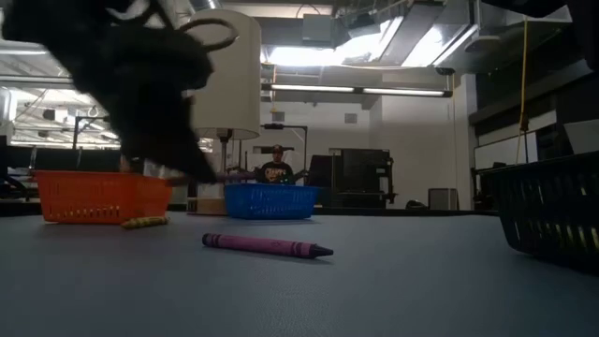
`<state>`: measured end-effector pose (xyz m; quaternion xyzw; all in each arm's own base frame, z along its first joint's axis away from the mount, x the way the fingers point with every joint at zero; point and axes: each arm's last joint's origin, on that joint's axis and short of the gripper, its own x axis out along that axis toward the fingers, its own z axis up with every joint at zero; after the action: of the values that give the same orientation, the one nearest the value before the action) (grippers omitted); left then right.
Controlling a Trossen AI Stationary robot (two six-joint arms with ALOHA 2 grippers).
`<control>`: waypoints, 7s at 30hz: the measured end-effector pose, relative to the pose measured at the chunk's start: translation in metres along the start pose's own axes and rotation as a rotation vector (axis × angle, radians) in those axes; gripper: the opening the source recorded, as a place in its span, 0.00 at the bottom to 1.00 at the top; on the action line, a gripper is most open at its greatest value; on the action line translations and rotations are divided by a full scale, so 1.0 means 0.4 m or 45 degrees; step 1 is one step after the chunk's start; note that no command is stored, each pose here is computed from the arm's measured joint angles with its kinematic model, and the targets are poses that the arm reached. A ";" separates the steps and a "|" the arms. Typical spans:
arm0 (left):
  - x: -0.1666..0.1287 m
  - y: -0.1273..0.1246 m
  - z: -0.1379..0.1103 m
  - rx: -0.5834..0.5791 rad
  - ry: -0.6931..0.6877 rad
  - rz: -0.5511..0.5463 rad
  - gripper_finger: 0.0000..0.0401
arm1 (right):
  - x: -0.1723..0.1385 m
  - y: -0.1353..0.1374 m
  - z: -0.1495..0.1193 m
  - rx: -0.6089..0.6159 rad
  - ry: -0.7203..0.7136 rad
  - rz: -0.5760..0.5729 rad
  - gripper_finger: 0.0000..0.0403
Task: Sort crayons
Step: Put the violet crayon into the blue bin, then put the yellow crayon into the orange bin
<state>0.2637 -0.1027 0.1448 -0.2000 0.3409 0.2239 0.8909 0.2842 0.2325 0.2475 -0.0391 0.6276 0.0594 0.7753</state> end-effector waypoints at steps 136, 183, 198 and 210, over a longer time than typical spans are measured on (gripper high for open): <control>0.007 0.366 0.368 0.239 -0.384 0.419 0.22 | 0.360 -0.183 0.253 0.393 -0.430 -0.049 0.06; -0.220 0.346 0.233 0.188 0.103 0.228 0.21 | 0.111 -0.733 0.341 0.001 -0.278 -0.627 0.06; -0.220 0.346 0.233 0.188 0.102 0.229 0.21 | 0.101 -0.873 0.303 0.051 -0.221 -0.687 0.06; -0.220 0.346 0.233 0.188 0.102 0.229 0.21 | 0.100 -0.879 0.302 -0.003 -0.205 -0.704 0.30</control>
<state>0.1791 0.0351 0.2419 -0.1113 0.4085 0.2688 0.8652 0.4590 -0.0974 0.2285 -0.2049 0.5295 -0.1504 0.8093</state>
